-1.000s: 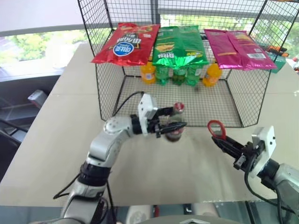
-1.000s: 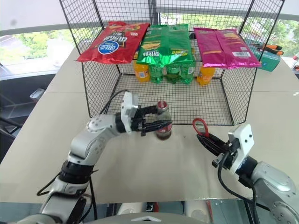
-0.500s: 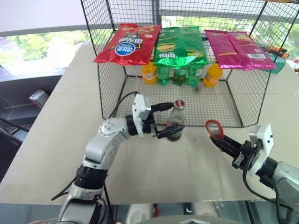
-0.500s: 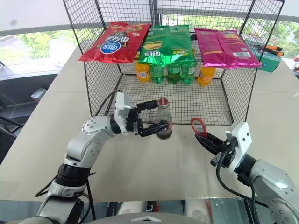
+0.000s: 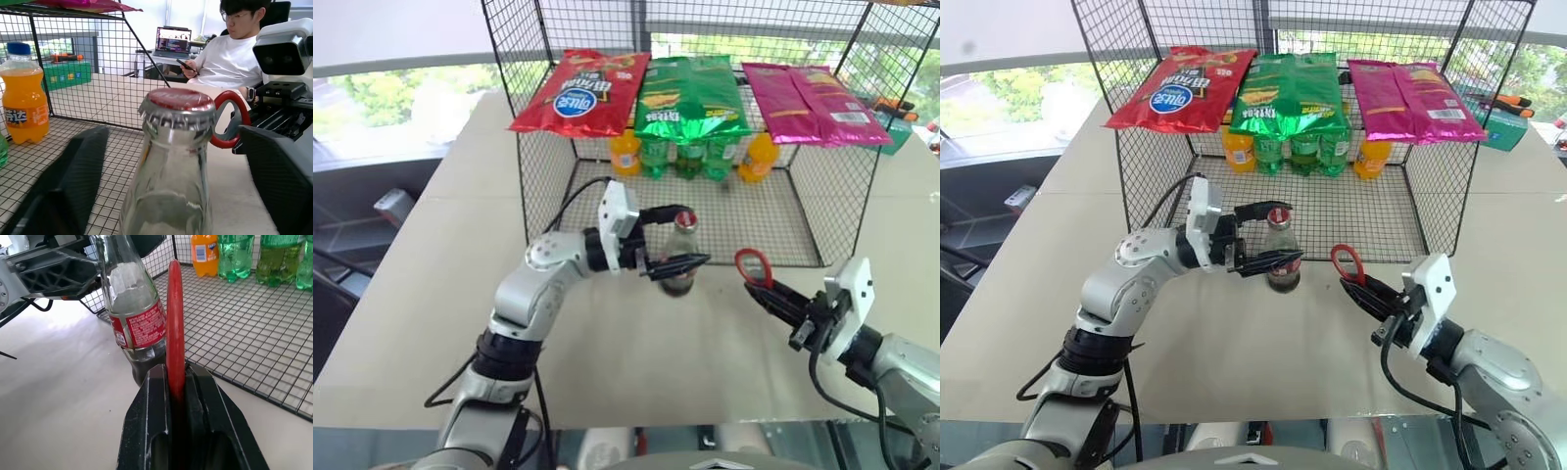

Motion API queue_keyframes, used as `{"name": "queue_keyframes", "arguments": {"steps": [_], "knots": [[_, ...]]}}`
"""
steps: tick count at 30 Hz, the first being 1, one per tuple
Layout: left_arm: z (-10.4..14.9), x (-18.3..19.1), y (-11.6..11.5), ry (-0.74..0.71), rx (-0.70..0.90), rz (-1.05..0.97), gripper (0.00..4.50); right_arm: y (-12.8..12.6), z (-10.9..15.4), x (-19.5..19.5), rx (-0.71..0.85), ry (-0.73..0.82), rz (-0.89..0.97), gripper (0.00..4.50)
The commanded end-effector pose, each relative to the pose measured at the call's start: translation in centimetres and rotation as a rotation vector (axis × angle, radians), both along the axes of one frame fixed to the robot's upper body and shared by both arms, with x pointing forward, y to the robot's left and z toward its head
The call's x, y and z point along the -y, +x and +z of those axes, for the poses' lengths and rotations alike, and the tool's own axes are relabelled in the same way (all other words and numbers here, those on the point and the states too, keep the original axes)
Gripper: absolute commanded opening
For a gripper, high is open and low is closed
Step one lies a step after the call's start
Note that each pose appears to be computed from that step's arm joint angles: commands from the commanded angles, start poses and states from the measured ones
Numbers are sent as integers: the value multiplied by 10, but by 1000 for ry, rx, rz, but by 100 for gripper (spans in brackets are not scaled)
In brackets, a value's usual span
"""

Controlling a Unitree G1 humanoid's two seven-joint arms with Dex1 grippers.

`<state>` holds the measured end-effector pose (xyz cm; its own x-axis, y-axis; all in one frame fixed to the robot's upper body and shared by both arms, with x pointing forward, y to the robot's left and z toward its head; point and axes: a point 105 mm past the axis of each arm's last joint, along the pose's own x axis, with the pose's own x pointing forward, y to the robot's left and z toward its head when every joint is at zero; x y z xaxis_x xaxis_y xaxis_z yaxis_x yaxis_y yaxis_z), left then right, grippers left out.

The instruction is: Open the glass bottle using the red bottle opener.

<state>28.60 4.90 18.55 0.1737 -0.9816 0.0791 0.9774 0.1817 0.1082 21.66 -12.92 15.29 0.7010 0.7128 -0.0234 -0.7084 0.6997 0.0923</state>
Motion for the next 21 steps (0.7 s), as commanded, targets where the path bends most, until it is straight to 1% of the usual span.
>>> {"name": "queue_keyframes", "arguments": {"steps": [1,2,3,4,7,9,10,11,14,17,21], "knots": [[8,3,-5,-1,25,-41,234,2,23,-9,144,-7,11,0],[7,3,-6,2,22,-46,179,6,29,-11,192,-20,1,0],[7,2,-6,4,21,-49,140,9,35,-13,236,-36,-3,0],[7,2,-6,6,20,-50,126,10,38,-15,263,-47,-6,0],[6,1,-6,9,17,-48,121,24,48,-25,416,-184,-29,0],[6,0,-5,12,15,-46,121,29,51,-31,484,-245,-28,0],[5,0,-6,16,14,-49,121,33,52,-35,537,-278,-29,0],[4,0,-6,18,13,-50,121,37,51,-40,623,-348,-33,0],[3,-1,-6,27,12,-52,121,39,41,-58,795,-468,23,0],[3,-1,-6,35,11,-55,121,35,26,-67,889,-545,92,0],[3,-2,-6,44,15,-53,120,34,-4,-69,955,-641,166,0]]}}
